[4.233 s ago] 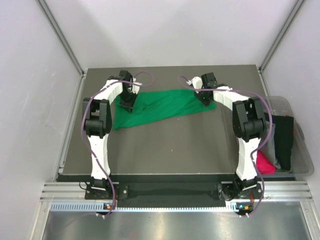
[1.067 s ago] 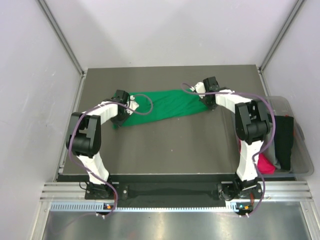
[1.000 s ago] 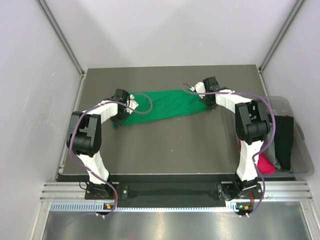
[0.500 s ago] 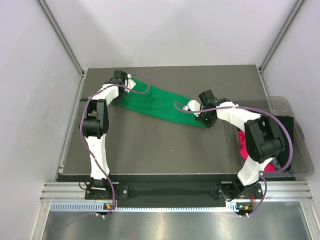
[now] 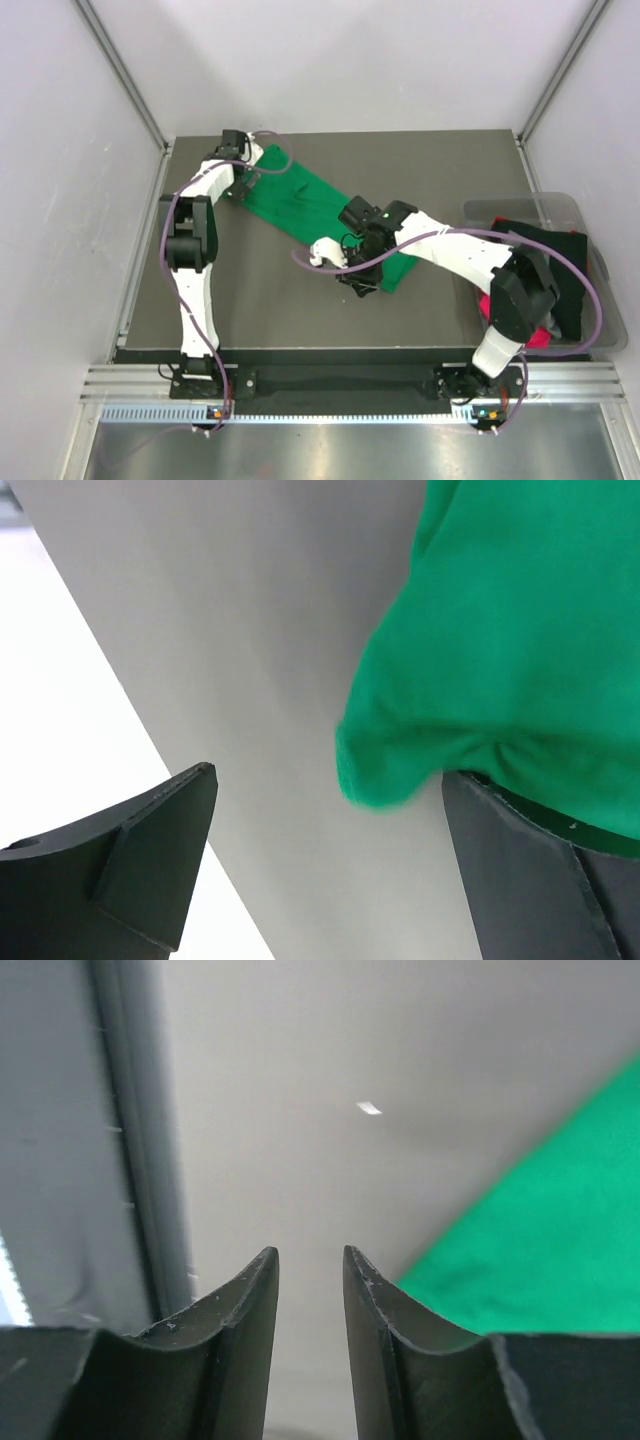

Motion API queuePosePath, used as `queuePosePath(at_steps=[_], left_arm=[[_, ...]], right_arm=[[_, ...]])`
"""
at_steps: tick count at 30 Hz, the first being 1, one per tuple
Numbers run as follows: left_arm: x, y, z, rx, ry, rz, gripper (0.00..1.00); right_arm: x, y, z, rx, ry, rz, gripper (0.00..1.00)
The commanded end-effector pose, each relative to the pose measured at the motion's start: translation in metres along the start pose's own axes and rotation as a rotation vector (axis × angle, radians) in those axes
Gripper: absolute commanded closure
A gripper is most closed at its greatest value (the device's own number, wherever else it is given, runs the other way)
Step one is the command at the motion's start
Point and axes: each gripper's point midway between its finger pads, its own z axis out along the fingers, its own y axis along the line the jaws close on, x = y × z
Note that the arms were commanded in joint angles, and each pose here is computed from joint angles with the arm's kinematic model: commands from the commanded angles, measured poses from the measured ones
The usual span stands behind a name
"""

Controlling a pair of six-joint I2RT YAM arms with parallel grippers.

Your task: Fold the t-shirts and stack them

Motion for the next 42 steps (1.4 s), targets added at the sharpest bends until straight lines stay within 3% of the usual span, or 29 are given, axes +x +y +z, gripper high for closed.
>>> queuePosePath(at_steps=[1, 7, 11, 15, 18, 19, 21, 23, 25, 33, 42], left_arm=[[-0.015, 0.033, -0.057, -0.034, -0.093, -0.125, 0.01], [-0.001, -0.018, -0.129, 0.273, -0.143, -0.308, 0.01], [0.011, -0.042, -0.145, 0.371, -0.126, -0.399, 0.01], [0.028, -0.072, -0.142, 0.468, -0.034, -0.466, 0.02], [0.036, -0.091, -0.134, 0.547, 0.024, -0.511, 0.1], [0.038, -0.094, -0.128, 0.559, 0.038, -0.527, 0.19], [0.04, -0.09, -0.119, 0.563, 0.039, -0.579, 0.27], [0.039, -0.092, -0.11, 0.569, 0.05, -0.598, 0.39], [0.044, -0.081, -0.097, 0.575, 0.053, -0.663, 0.44], [0.049, -0.075, -0.072, 0.632, 0.09, -0.773, 0.45], [0.044, -0.063, -0.045, 0.682, 0.101, -0.873, 0.44]], right_arm=[[-0.024, 0.029, -0.014, -0.129, -0.077, -0.049, 0.67], [-0.019, -0.049, -0.035, 0.118, -0.153, 0.078, 0.67], [-0.007, -0.104, -0.042, 0.235, -0.174, 0.159, 0.67], [0.006, -0.142, -0.033, 0.278, -0.162, 0.21, 0.67], [0.024, -0.163, -0.024, 0.292, -0.139, 0.264, 0.67], [0.028, -0.168, -0.023, 0.299, -0.135, 0.274, 0.67], [0.045, -0.18, -0.02, 0.316, -0.111, 0.31, 0.67], [0.061, -0.187, -0.02, 0.326, -0.088, 0.341, 0.67], [0.072, -0.191, -0.023, 0.336, -0.079, 0.354, 0.67], [0.119, -0.196, -0.032, 0.354, -0.039, 0.428, 0.67], [0.151, -0.174, -0.01, 0.211, 0.035, 0.472, 0.66]])
